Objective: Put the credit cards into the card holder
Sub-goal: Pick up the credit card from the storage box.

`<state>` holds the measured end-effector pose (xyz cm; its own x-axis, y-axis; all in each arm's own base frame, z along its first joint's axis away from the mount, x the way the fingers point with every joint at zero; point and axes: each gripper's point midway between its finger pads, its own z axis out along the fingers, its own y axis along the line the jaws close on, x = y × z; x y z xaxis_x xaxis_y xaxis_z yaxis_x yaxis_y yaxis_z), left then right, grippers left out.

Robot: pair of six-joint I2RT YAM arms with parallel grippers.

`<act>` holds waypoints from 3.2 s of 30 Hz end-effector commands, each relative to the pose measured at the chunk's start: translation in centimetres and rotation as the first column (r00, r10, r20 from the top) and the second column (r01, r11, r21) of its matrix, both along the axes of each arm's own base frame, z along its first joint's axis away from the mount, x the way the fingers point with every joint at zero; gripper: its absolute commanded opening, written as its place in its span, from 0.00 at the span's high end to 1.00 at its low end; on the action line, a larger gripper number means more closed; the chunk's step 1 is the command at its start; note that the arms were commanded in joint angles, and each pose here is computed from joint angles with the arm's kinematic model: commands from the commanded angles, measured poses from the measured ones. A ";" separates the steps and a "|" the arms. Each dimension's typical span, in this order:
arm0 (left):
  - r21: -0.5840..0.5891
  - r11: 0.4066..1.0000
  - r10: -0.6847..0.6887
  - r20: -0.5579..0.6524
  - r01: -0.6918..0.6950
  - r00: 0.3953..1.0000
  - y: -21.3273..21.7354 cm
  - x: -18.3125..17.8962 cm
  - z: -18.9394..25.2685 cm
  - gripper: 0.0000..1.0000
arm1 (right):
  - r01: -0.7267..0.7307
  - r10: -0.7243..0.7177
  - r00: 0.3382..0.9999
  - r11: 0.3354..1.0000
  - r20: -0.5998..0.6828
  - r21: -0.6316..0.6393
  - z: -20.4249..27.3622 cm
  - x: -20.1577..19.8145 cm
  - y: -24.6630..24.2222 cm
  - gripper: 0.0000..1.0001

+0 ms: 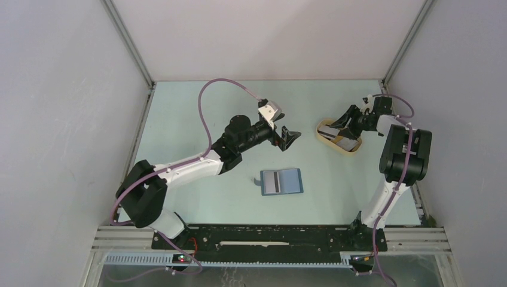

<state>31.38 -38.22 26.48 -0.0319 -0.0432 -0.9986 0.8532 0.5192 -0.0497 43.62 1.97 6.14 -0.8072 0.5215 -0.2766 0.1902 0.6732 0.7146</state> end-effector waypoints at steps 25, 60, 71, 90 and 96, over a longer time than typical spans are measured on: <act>-0.027 0.999 -0.027 0.001 0.027 1.000 -0.4 0.2 0.3 0.00 | -0.029 0.025 0.999 0.989 0.033 0.145 1.5 2.4 3.0 0.35; -0.025 0.999 -0.022 -0.002 0.022 1.000 0.0 0.3 0.3 0.00 | 0.011 -0.022 0.998 0.978 0.053 0.206 3.7 1.2 0.2 0.38; -0.025 0.999 -0.019 -0.001 0.019 1.000 0.2 0.4 0.3 0.00 | 0.024 -0.031 0.999 0.981 0.035 0.193 3.0 0.0 -1.2 0.42; -0.025 1.000 -0.019 -0.005 0.019 1.000 0.3 0.5 0.2 0.00 | 0.067 -0.068 0.998 0.981 0.001 0.182 1.9 -0.9 -3.0 0.72; -0.027 0.999 -0.021 -0.006 0.021 1.000 0.3 0.4 0.3 0.00 | 0.077 -0.079 0.997 0.982 0.005 0.174 2.1 -1.3 -3.5 0.92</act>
